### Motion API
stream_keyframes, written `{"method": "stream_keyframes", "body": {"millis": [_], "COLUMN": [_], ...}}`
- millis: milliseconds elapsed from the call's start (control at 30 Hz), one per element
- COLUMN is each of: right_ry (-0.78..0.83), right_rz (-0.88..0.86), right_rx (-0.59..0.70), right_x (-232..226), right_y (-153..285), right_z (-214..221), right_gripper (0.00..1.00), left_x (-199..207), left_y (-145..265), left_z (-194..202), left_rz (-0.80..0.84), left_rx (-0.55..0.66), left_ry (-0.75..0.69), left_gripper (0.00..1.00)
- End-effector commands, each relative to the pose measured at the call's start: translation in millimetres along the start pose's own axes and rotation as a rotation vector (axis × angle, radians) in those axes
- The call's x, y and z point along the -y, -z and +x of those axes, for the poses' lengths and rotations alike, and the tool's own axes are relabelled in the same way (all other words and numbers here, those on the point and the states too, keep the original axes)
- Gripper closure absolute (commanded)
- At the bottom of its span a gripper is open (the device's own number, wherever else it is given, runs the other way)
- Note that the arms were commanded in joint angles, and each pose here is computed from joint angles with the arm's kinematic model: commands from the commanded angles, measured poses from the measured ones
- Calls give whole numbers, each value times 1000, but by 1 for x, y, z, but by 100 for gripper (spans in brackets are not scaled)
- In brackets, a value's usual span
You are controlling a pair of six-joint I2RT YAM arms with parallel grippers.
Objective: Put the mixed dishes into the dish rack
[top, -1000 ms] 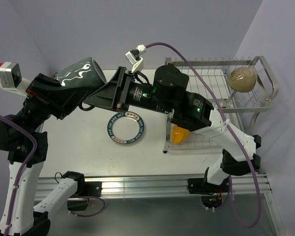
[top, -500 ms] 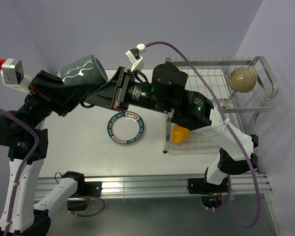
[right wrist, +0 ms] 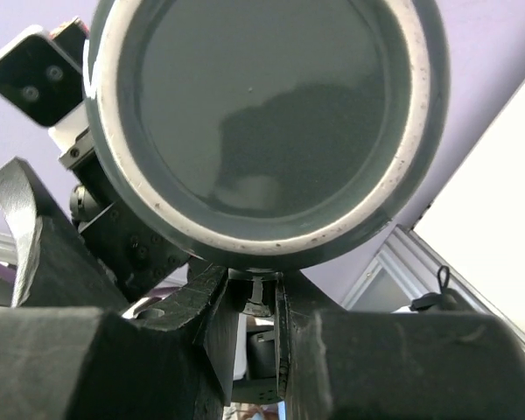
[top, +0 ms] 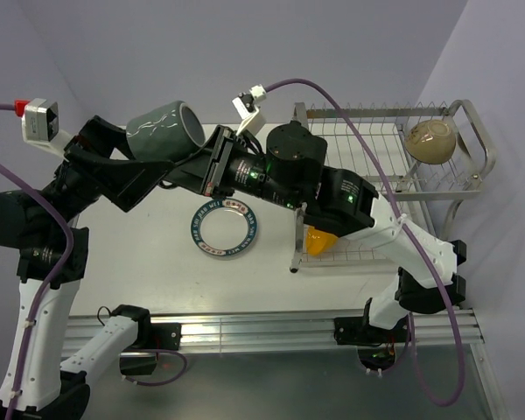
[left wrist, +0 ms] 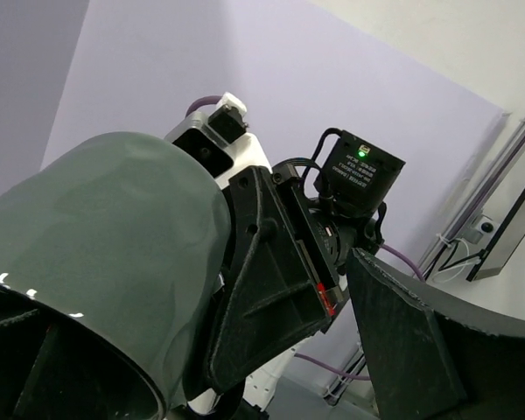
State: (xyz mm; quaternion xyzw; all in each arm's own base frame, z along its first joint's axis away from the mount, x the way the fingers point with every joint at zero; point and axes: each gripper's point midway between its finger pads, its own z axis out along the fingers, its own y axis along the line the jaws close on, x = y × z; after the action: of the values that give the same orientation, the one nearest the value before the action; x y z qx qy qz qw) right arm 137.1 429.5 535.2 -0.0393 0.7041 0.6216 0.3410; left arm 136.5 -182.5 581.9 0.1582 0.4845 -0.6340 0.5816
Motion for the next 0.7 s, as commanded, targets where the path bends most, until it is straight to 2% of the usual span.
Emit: {"method": "stream_keyframes", "body": {"millis": [0,67,167,200,267,367,500,533,567,667], "right_ry": [44,63,82,87,104,128,151,172,183,221], "right_rz": [-47,-50,-65,-62,-52,-18,-5,8,16,27], "right_rx": [90,112,137,141,153,179,221,228,241,295], "right_x": [-16,-16,-21,-21,-19,-11,-7,-5,-4,-5], "right_y": [23,28,40,43,47,56,72,75,79,99], "right_z": [-24,-30,-39,-40,-43,-49,-61,-63,-67,-82], "right_gripper": [100,100,100,100,100,100,100,100,100,100], "left_x": [21,13,-21,-32,-57,-70,-89,-98,-120,-141], "left_y": [1,3,10,15,25,42,50,55,73,96], "left_z": [-11,-9,-8,-13,-7,-12,-9,-8,-5,1], "left_rz": [40,2,-168,-235,-362,-451,-540,-593,-739,-894], "left_rx": [24,27,69,121,139,242,268,276,306,331], "left_ry": [-100,-98,-63,-67,-6,19,66,82,114,141], "left_gripper": [1,1,1,1,1,1,1,1,1,1]}}
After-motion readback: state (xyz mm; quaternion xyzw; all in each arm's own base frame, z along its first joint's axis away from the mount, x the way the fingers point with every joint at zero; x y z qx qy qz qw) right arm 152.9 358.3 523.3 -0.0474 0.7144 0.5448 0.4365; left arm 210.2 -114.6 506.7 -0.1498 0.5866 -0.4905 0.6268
